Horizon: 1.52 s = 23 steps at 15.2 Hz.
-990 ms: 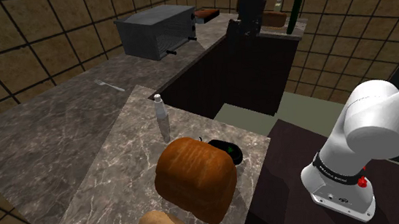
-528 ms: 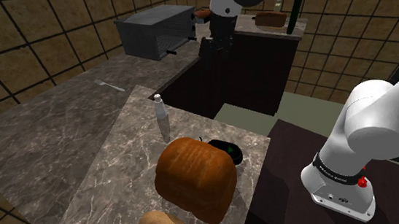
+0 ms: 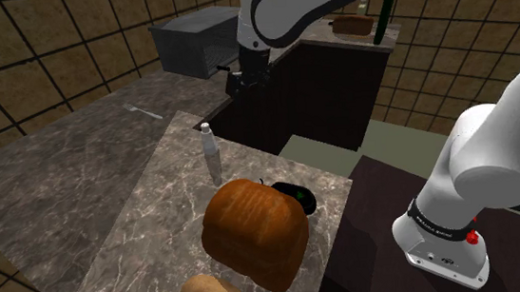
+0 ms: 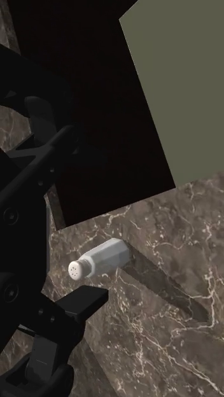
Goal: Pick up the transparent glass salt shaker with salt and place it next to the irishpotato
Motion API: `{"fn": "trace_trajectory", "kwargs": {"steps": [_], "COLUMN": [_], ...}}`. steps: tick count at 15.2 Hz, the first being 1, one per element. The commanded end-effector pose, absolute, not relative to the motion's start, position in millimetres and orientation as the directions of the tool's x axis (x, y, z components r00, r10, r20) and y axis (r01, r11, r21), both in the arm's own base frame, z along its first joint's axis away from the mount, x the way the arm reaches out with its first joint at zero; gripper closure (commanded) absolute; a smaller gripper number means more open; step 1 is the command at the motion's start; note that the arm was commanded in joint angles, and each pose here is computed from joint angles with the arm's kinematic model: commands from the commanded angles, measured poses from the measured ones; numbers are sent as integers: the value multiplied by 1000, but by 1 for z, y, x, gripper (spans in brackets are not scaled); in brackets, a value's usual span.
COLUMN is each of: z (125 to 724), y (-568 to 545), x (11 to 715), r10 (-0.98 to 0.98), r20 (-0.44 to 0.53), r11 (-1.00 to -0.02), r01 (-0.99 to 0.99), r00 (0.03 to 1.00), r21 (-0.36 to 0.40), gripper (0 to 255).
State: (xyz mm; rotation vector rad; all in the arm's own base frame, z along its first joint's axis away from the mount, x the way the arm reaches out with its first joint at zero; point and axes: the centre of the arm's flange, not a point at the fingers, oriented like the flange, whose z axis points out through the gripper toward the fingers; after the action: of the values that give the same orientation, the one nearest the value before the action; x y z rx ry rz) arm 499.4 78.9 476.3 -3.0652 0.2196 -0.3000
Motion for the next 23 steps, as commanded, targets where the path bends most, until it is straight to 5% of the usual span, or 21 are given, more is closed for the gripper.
{"fn": "trace_trajectory", "kwargs": {"steps": [1,11,23], "z": [462,398,357], "y": [90,143,147], "x": [517,614,627], "r10": [-150,-166,-167], "r20": [197,234,235], "r11": [-988,-985,-985], "r01": [-138,-150,-150], "r00": [969,958,958], "r21": [-71,-86,-86], "gripper": [0,0,0]}}
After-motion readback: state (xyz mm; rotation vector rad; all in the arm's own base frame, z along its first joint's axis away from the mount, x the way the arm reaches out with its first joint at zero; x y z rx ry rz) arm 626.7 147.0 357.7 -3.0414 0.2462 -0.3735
